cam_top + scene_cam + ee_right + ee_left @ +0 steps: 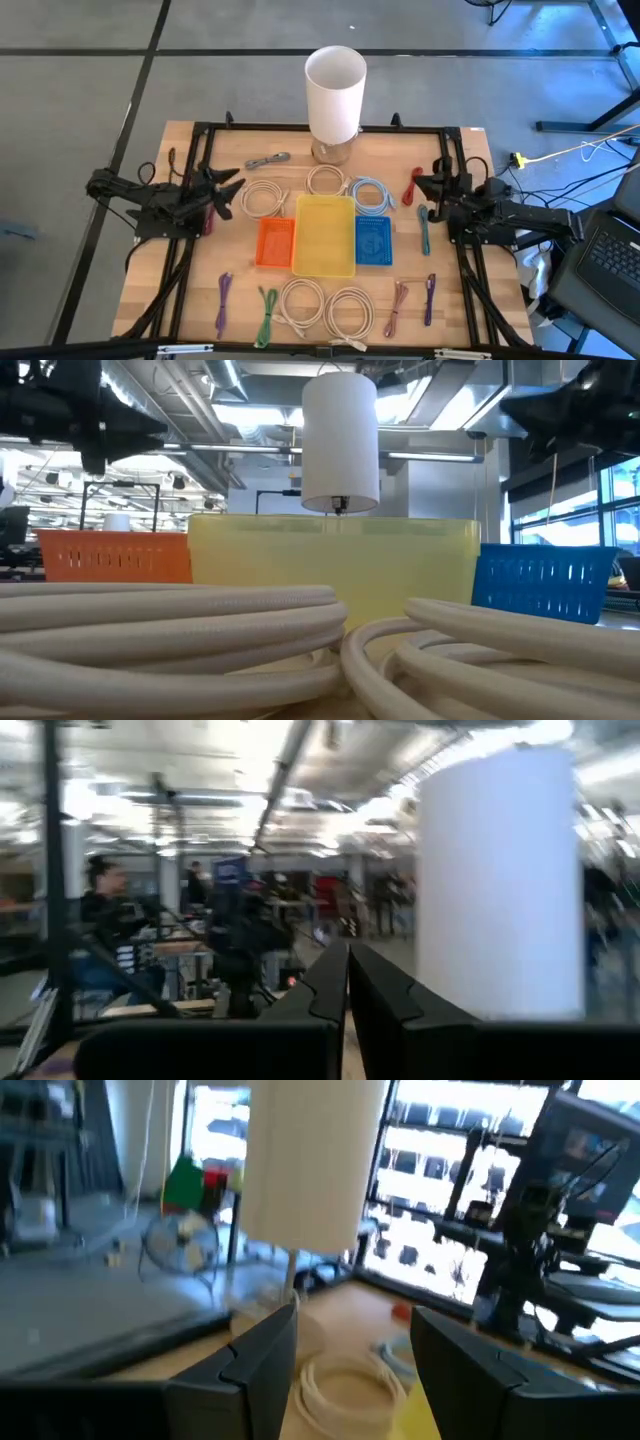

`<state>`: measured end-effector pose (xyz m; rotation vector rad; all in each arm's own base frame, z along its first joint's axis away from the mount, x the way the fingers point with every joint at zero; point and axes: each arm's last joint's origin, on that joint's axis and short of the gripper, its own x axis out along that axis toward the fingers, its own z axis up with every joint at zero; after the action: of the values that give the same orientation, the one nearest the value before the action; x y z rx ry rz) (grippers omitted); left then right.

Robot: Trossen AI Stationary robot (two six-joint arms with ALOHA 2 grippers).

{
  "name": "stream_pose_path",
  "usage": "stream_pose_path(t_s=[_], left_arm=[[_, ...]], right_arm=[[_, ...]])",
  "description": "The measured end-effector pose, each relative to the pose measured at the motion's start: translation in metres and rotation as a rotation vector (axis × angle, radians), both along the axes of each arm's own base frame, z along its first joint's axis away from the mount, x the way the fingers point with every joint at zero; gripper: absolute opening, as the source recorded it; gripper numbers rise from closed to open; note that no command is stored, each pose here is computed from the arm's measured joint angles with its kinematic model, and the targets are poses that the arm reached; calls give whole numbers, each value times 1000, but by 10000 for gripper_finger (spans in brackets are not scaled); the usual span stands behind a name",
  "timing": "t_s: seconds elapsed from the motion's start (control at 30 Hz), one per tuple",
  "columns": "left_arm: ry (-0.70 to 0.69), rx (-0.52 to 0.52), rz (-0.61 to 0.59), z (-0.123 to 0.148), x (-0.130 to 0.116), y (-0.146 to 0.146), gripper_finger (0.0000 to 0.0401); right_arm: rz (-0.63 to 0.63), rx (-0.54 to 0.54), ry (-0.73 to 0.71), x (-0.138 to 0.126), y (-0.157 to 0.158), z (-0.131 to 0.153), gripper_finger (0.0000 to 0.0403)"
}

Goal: Pick & Place USB Port
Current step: Put the small red charger cable into the blue bin

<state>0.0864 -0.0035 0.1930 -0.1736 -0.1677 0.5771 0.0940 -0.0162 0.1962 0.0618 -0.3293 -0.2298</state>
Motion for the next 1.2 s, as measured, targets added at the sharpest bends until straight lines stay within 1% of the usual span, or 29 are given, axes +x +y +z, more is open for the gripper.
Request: stream_pose_path(t_s=[0.1,0.17,0.23,0.33,0.43,0.47,0.53,0.6,0.67,0.73,0.8,0.87,1.03,1.2], left_arm=[[-21,91,18,9,-2,2,187],[-53,117,50,14,-3,4,184],[-79,137,50,19,-4,5,181],[-99,143,28,26,-6,6,178],[-93,142,40,30,-5,6,176],[-87,141,45,31,-5,6,176],[-79,115,71,30,-3,6,176],[-86,62,105,29,-1,7,175],[-91,36,100,27,1,6,174],[-91,21,87,26,3,6,173],[-85,14,86,25,5,5,173],[-78,6,88,24,6,5,173],[-50,8,86,22,10,4,173],[-21,16,86,19,13,3,173]], right_arm=[[-82,60,49,4,-3,-5,19],[-135,101,84,7,-6,-6,19],[-158,142,121,10,-8,-1,19],[-197,175,208,15,-10,22,19],[-241,190,340,23,-13,58,19],[-280,208,403,27,-15,71,19],[-407,281,549,32,-19,88,19],[-563,391,697,35,-23,100,19],[-685,523,800,37,-26,107,19],[-770,625,888,39,-28,107,19],[-840,685,963,41,-29,102,19],[-879,737,990,46,-31,96,19],[-873,846,1059,57,-34,68,19],[-900,924,1115,59,-39,37,19]])
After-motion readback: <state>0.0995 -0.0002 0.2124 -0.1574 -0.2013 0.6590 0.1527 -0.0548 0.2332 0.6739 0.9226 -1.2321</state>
